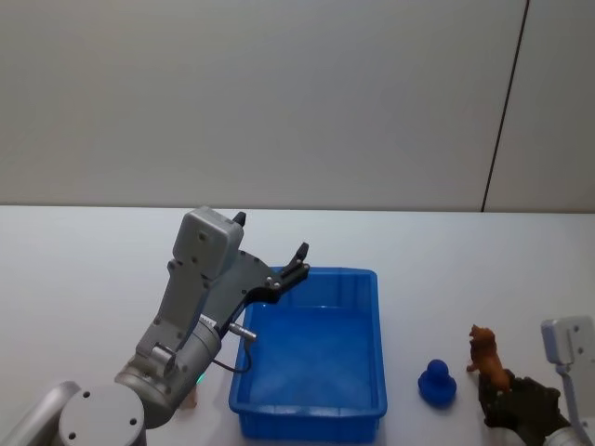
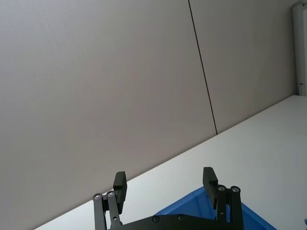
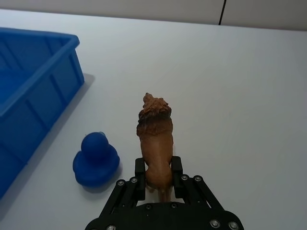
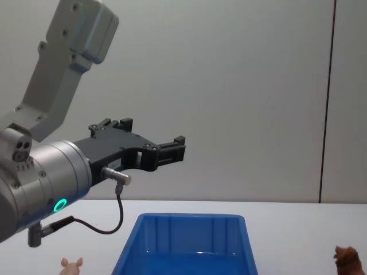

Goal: Pick up the two dolls from the table and place them into the box.

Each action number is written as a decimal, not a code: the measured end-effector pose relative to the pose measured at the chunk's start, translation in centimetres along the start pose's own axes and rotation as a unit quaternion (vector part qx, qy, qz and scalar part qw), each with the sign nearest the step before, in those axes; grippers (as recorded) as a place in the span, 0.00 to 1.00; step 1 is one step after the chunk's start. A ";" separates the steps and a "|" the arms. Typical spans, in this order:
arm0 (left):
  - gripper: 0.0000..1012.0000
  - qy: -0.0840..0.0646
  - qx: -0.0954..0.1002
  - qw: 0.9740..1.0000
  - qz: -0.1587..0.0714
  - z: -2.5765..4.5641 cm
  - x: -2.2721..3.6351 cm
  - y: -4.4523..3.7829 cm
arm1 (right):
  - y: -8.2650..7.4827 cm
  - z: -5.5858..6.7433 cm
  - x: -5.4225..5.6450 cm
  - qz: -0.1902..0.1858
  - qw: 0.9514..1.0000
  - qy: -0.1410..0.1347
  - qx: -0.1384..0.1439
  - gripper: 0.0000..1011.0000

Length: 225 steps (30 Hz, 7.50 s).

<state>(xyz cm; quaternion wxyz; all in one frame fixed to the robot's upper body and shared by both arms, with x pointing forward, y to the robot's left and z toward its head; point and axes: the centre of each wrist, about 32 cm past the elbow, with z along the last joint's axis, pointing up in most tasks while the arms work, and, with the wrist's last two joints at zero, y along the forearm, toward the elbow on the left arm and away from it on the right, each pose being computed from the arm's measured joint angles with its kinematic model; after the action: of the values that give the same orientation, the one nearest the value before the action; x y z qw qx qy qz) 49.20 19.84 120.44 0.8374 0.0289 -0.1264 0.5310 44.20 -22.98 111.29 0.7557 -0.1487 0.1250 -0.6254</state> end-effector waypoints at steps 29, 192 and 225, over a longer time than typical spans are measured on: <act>0.99 0.000 0.000 1.000 0.000 0.00 0.00 0.00 | -1.0 4.6 -1.3 0.080 0.987 -0.046 0.132 0.30; 0.99 0.000 0.000 1.000 0.000 0.00 0.00 0.00 | 5.8 7.5 -7.5 0.183 0.971 -0.063 0.138 0.21; 0.99 0.000 0.000 1.000 0.000 0.00 0.00 0.00 | 5.8 6.6 -7.1 0.138 0.978 -0.046 0.150 0.99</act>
<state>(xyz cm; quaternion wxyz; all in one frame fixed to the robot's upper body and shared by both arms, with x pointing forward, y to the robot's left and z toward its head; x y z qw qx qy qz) 49.20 19.84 120.44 0.8374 0.0289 -0.1264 0.5310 50.65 -14.52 115.19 0.8534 -0.0438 0.0141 -0.5193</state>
